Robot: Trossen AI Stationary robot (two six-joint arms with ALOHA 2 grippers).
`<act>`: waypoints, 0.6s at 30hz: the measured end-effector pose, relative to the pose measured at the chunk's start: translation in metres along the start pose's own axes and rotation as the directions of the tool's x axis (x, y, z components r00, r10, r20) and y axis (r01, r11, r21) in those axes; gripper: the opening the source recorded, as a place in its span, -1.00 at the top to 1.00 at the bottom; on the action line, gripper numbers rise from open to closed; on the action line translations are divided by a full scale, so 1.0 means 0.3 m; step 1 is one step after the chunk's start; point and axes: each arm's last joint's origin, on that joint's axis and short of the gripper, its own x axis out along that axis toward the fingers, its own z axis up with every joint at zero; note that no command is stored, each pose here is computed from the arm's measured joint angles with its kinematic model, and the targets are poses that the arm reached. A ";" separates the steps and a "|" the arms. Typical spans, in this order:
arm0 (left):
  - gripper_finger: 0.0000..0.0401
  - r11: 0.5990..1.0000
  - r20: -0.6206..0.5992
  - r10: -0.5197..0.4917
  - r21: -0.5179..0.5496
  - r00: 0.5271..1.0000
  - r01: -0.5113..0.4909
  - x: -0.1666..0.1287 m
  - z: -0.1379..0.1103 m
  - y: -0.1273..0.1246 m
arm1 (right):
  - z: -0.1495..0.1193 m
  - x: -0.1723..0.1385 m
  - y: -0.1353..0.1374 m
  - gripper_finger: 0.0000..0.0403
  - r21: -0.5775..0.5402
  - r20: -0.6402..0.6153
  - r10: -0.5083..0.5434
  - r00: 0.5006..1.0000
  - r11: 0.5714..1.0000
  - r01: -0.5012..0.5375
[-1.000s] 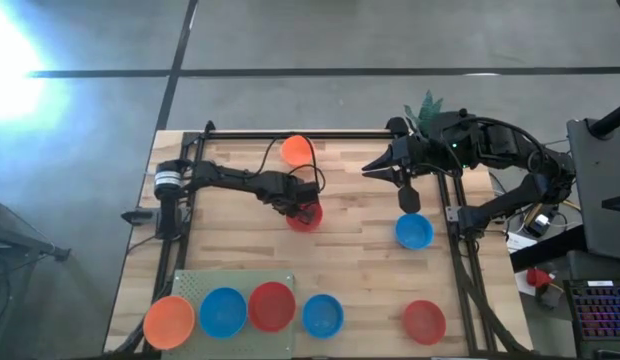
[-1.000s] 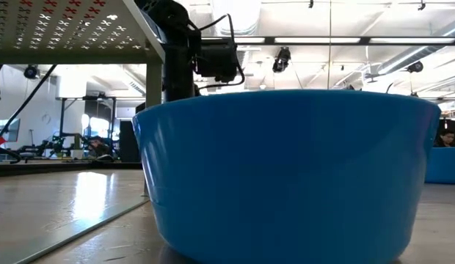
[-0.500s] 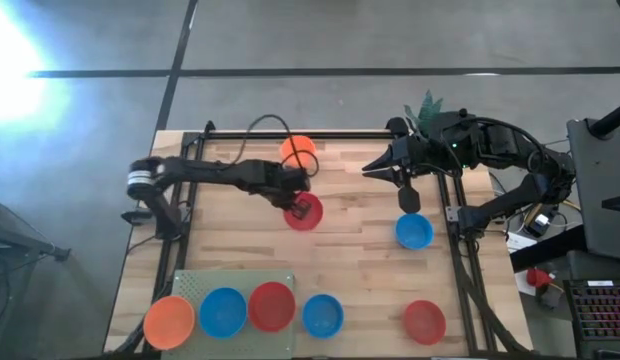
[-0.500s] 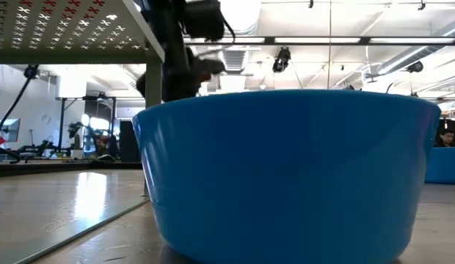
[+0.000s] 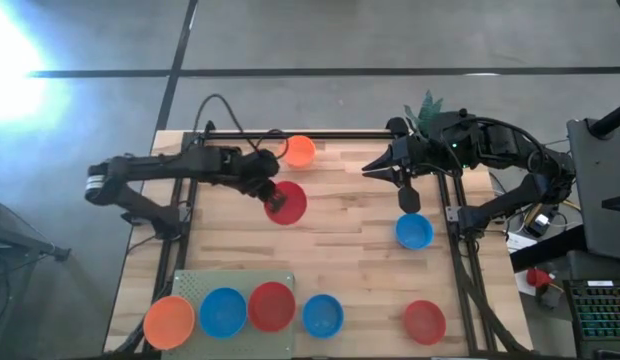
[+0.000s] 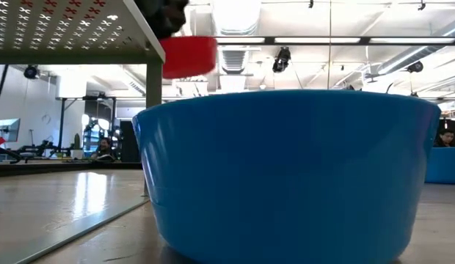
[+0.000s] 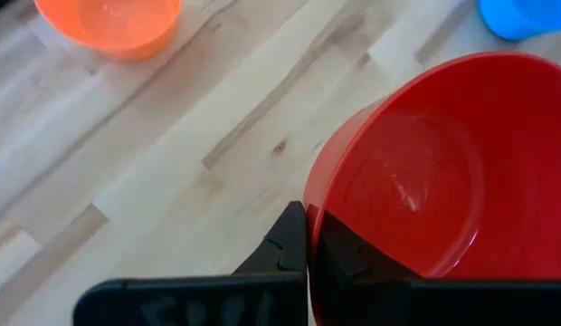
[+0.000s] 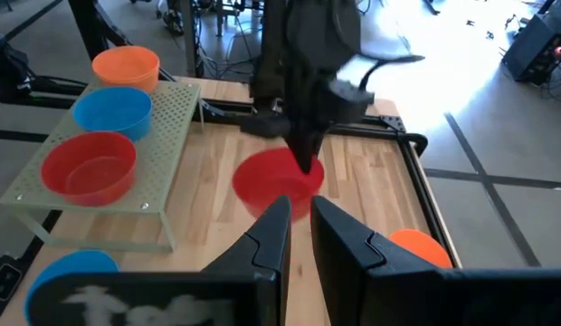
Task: Pick & Place Mini bowls
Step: Stack the top red bowl on the red bowl on the shelf
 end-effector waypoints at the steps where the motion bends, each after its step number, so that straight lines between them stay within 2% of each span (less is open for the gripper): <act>1: 1.00 1.000 0.001 -0.010 0.017 1.000 0.010 -0.019 -0.005 0.004 | 0.000 0.000 0.000 0.79 0.000 0.000 0.000 1.000 1.000 0.000; 8: 1.00 0.979 0.004 -0.083 0.189 0.997 0.081 -0.139 -0.041 0.014 | 0.000 0.000 0.000 0.79 0.000 0.000 0.000 1.000 1.000 0.000; 12: 1.00 0.932 -0.008 -0.170 0.324 0.985 0.164 -0.184 -0.057 -0.014 | 0.000 0.000 0.000 0.79 0.000 0.001 0.000 1.000 1.000 0.000; 18: 1.00 0.853 -0.048 -0.259 0.457 0.965 0.252 -0.222 -0.090 -0.079 | 0.000 0.000 0.000 0.79 0.016 0.001 0.000 1.000 1.000 0.000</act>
